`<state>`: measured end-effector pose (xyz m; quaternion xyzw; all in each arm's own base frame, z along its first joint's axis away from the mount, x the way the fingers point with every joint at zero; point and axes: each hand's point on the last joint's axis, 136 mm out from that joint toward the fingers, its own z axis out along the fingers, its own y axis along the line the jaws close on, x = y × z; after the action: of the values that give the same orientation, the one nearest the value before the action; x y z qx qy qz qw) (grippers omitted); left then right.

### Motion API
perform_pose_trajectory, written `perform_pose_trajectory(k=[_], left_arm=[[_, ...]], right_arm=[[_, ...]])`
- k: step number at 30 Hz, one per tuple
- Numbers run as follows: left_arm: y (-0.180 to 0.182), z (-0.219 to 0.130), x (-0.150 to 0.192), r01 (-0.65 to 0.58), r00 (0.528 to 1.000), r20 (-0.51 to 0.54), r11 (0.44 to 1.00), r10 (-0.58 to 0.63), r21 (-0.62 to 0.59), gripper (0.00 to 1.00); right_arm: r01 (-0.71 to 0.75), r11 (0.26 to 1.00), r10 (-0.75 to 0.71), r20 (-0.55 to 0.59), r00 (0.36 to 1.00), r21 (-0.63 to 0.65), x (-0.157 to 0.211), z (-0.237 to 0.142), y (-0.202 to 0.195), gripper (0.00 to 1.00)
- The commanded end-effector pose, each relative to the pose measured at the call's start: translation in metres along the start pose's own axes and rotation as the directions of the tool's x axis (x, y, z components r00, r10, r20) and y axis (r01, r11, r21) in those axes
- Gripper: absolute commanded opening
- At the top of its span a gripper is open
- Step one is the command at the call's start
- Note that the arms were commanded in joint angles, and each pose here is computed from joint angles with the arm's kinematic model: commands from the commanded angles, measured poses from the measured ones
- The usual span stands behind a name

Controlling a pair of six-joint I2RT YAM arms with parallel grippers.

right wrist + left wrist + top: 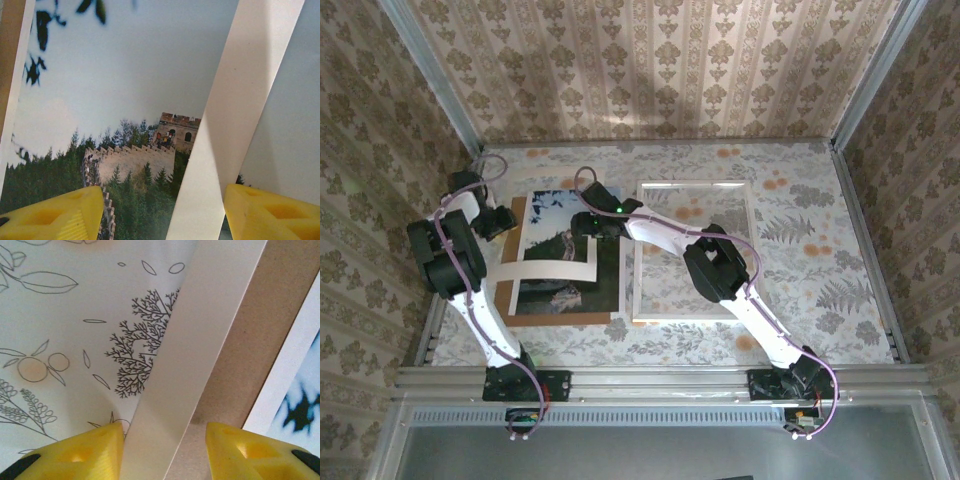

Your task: Put the photo into the frame

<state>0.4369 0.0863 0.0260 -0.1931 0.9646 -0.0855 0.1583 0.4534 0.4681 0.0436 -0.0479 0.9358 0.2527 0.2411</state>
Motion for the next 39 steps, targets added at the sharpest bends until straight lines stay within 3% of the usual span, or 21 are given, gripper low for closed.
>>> perform_pose_trajectory(k=[1,8,16,30,39], left_arm=[[-0.007,0.003,0.020,-0.027,0.996,-0.083,0.999,0.028,0.019,0.42],[0.003,0.004,0.025,-0.096,0.989,-0.118,0.992,0.086,-0.084,0.35],[0.007,0.001,0.023,-0.134,0.986,-0.117,0.980,0.117,-0.146,0.22],[0.010,-0.010,0.016,-0.198,0.979,-0.098,0.947,0.179,-0.252,0.08],[0.005,-0.032,0.005,-0.246,0.969,-0.073,0.904,0.236,-0.349,0.00]], right_arm=[[-0.010,1.000,0.010,-0.035,0.999,0.001,0.009,0.010,-0.007,0.67],[-0.006,0.999,0.004,-0.035,0.999,-0.054,0.007,0.009,0.003,0.66],[0.011,0.998,-0.009,-0.032,0.999,0.056,0.006,0.006,-0.014,0.60],[0.029,0.998,-0.027,-0.038,0.999,0.050,0.005,0.001,-0.010,0.58],[0.061,0.998,-0.061,-0.015,0.998,-0.012,-0.018,-0.040,0.009,0.67]])
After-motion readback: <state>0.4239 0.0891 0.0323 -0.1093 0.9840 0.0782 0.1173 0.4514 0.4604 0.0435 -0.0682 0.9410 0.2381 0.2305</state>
